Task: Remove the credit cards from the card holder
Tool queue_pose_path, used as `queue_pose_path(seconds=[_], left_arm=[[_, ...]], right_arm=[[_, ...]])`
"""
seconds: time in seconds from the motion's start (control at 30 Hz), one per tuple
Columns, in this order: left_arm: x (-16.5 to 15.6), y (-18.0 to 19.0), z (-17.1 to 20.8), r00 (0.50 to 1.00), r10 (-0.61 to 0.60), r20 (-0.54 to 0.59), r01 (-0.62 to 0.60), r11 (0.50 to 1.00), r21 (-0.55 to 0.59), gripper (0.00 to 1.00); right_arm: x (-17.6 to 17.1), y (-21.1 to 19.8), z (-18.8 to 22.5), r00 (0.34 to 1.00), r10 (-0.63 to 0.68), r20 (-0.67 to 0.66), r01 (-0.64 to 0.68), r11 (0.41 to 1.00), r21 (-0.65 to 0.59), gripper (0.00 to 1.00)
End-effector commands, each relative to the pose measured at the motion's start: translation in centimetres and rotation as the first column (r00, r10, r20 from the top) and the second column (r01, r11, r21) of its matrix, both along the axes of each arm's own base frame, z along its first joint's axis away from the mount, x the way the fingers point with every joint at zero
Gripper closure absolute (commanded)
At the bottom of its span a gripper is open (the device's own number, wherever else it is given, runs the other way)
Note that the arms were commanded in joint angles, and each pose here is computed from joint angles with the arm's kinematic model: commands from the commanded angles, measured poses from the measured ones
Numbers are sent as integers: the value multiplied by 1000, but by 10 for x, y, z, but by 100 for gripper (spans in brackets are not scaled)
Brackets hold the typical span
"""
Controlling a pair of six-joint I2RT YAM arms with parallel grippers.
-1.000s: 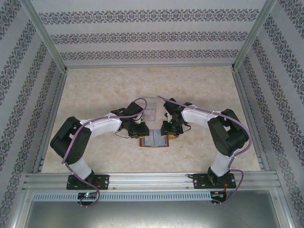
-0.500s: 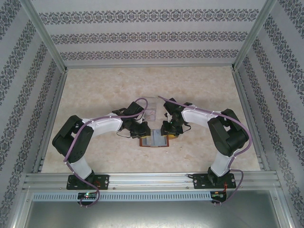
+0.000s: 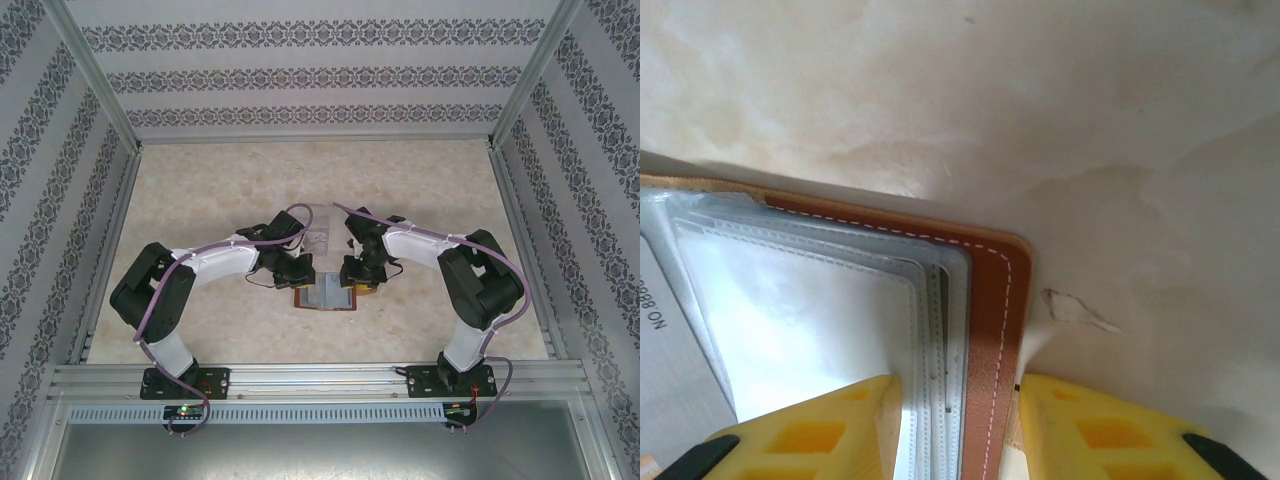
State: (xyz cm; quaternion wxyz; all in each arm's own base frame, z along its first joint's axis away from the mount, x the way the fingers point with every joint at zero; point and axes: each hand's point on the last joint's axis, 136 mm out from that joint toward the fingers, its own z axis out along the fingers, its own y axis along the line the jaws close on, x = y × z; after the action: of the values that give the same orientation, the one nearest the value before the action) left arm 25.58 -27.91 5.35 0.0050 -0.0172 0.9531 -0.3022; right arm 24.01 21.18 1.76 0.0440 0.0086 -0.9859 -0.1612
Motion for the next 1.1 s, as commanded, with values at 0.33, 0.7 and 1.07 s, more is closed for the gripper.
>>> queue_pose_path(seconds=[0.33, 0.7, 1.07], left_arm=[[6, 7, 42, 986, -102, 129, 97, 994, 48, 100], [16, 17, 59, 951, -209, 228, 191, 976, 101, 100], [26, 18, 83, 870, -338, 360, 309, 941, 139, 100]], right_arm=[[-6, -17, 13, 1000, -7, -2, 7, 998, -62, 63], [-1, -17, 14, 1000, -16, 13, 16, 999, -50, 63], [4, -10, 1, 1000, -18, -1, 18, 999, -28, 63]])
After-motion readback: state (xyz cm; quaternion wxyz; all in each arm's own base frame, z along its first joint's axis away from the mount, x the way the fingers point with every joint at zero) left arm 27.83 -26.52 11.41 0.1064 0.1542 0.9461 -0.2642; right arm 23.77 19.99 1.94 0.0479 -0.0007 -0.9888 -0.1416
